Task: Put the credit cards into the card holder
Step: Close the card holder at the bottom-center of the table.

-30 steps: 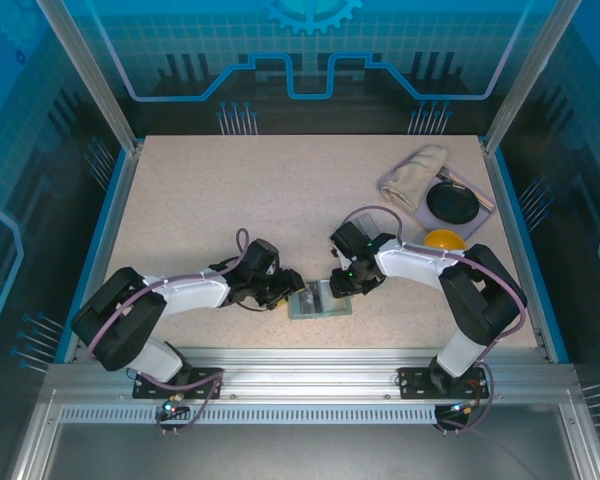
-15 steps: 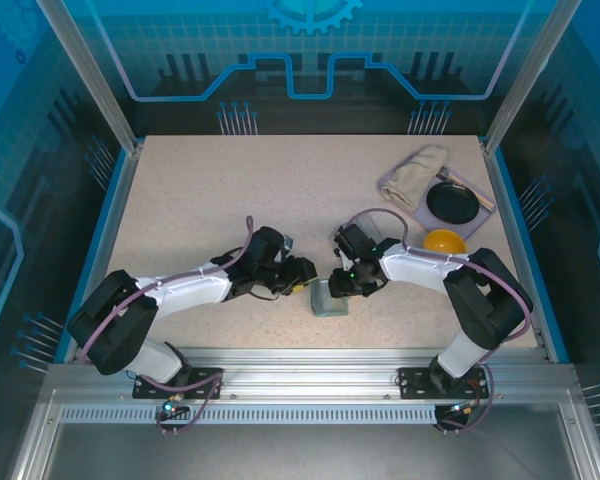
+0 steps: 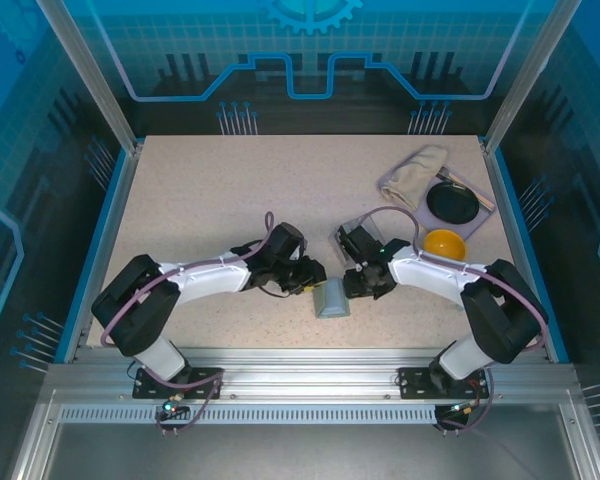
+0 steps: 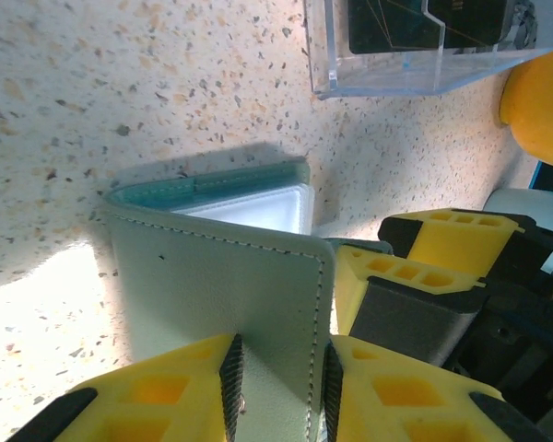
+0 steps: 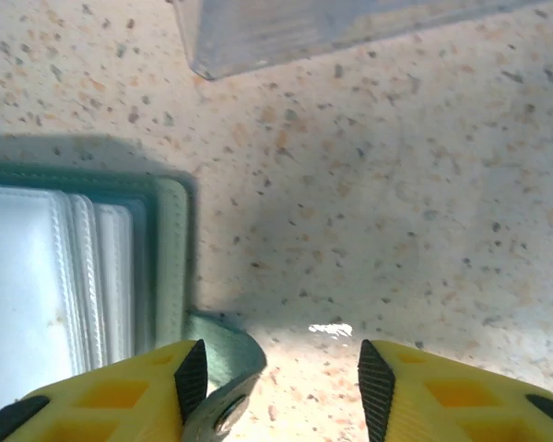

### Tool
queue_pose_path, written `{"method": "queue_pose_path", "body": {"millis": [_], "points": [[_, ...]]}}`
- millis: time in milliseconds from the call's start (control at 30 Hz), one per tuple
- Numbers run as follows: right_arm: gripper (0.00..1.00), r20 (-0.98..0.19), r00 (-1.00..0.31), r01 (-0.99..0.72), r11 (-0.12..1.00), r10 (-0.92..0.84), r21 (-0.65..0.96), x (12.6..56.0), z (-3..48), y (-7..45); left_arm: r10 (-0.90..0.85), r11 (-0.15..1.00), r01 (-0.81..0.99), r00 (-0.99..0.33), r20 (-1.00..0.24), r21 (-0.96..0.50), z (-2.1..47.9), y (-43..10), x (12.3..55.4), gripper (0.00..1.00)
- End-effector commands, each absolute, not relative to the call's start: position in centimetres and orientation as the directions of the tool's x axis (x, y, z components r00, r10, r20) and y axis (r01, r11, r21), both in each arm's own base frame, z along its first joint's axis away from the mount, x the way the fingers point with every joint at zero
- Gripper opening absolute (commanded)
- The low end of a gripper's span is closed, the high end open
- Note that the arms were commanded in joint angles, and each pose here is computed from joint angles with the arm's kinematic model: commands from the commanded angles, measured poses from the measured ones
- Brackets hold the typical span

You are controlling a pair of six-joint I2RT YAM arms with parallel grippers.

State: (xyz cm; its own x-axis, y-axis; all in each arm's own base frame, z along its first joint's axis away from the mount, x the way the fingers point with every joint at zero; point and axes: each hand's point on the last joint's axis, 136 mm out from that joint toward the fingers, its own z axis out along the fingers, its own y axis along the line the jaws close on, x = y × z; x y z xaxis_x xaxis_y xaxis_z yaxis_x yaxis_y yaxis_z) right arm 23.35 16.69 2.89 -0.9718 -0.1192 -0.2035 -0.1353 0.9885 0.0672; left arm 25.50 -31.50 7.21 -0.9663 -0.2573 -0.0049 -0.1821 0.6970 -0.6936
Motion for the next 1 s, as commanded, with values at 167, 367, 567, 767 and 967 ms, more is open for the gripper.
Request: {"method": "queue_pose_path", "body": {"millis": [167,367,567,767,967], "points": [[0.36,-0.171,-0.983,-0.085,0.985,-0.059,0.151,22.5,3.3,16.2,-0.202,0.763,-0.154,-0.979,-0.005,-0.628,5.8,-32.2,25.1,0.3],[0.37,-0.185,-0.983,-0.051,0.969,-0.005,0.243,23.1,4.4,16.2,-0.19,0.776,-0.151,-0.982,0.002,-0.612,5.2,-32.6,25.0,0.3],[0.25,-0.162,-0.986,-0.02,0.944,0.035,0.33,23.3,4.3,16.2,-0.182,0.783,-0.151,-0.983,0.011,-0.604,4.7,-32.8,24.9,0.3],[0.17,-0.153,-0.987,-0.011,0.932,0.048,0.362,23.3,4.6,16.2,-0.18,0.784,-0.154,-0.984,0.018,-0.601,4.4,-33.0,24.9,0.3],[0.07,-0.15,-0.986,0.0,0.916,0.066,0.4,23.1,4.9,16.1,-0.174,0.784,-0.148,-0.985,0.015,-0.603,4.4,-33.3,25.0,0.3]]}}
